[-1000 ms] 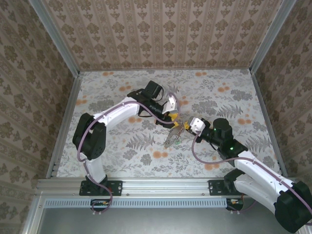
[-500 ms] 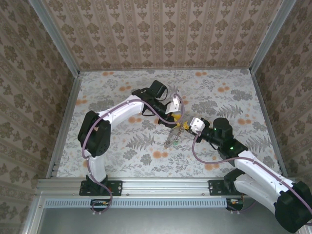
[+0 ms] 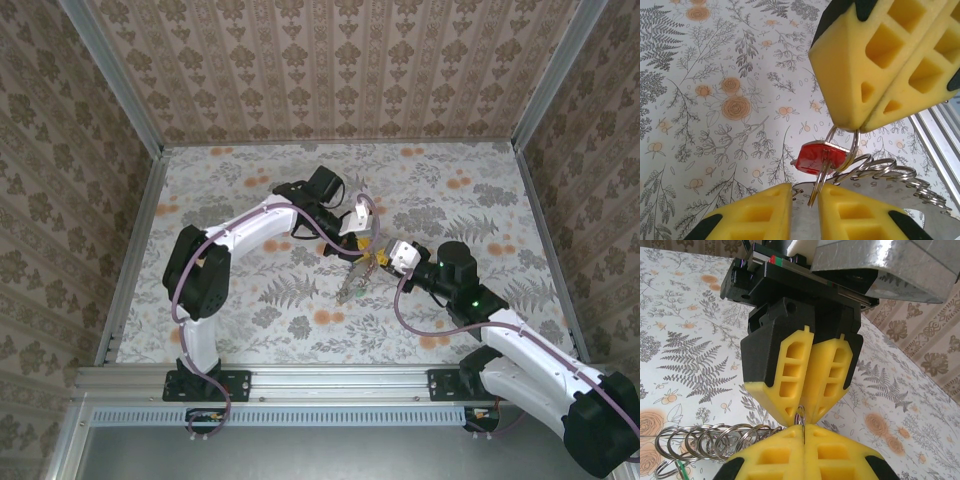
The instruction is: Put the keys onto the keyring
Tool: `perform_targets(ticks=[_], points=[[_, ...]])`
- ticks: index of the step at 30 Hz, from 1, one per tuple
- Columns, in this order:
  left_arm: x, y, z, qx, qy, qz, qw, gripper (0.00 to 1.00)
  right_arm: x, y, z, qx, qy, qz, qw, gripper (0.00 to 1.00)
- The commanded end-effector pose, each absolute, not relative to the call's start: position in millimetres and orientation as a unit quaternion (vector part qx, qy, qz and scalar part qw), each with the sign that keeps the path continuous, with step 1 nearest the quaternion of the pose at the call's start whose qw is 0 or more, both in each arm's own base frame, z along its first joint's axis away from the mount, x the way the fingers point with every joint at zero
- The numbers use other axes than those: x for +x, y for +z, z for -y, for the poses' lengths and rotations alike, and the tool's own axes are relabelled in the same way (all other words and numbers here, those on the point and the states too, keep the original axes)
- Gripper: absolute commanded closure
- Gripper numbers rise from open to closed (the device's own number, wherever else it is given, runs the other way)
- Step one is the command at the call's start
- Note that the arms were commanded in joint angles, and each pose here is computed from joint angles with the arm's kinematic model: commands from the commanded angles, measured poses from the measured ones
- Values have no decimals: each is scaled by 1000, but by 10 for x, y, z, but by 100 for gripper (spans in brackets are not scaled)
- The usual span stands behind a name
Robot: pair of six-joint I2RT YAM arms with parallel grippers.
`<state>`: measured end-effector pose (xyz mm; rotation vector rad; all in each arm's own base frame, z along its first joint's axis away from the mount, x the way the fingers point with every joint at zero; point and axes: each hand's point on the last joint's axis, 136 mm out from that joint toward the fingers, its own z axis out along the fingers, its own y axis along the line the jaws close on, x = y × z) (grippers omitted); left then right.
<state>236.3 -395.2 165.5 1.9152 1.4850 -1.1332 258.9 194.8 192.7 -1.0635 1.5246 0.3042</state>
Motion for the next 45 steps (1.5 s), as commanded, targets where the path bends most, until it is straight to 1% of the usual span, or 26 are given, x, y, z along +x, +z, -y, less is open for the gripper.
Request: perform_targets(ticks=[1,4,6,11,14,19,27,36,45], points=[[2290,1795,4004,701,-434,-514,238,81,2612,2159,-1997,-459,137,-632,609,100],[2294,1811,4008,700,-436,-513,239,81,2615,2149,-1995,-458,136,-633,609,100],[2298,1805,4005,700,-436,-514,238,84,2616,2153,-1995,-458,136,-633,609,100],[2295,1789,4001,699,-434,-517,235,100,2618,2163,-1988,-456,135,-633,611,100],[2353,1833,4007,685,-440,-526,244,100,2621,2140,-1970,-450,134,-640,608,100],[2412,2078,3993,651,-471,-517,293,100,2654,2057,-1897,-420,136,-669,598,100],[2371,2404,3950,624,-502,-481,357,100,2696,1949,-1841,-363,172,-703,587,100],[2424,2407,3998,598,-502,-488,390,100,2774,1953,-1864,-318,214,-716,583,100],[2557,2381,4058,556,-494,-505,436,100,2767,1854,-1915,-324,228,-720,570,100]])
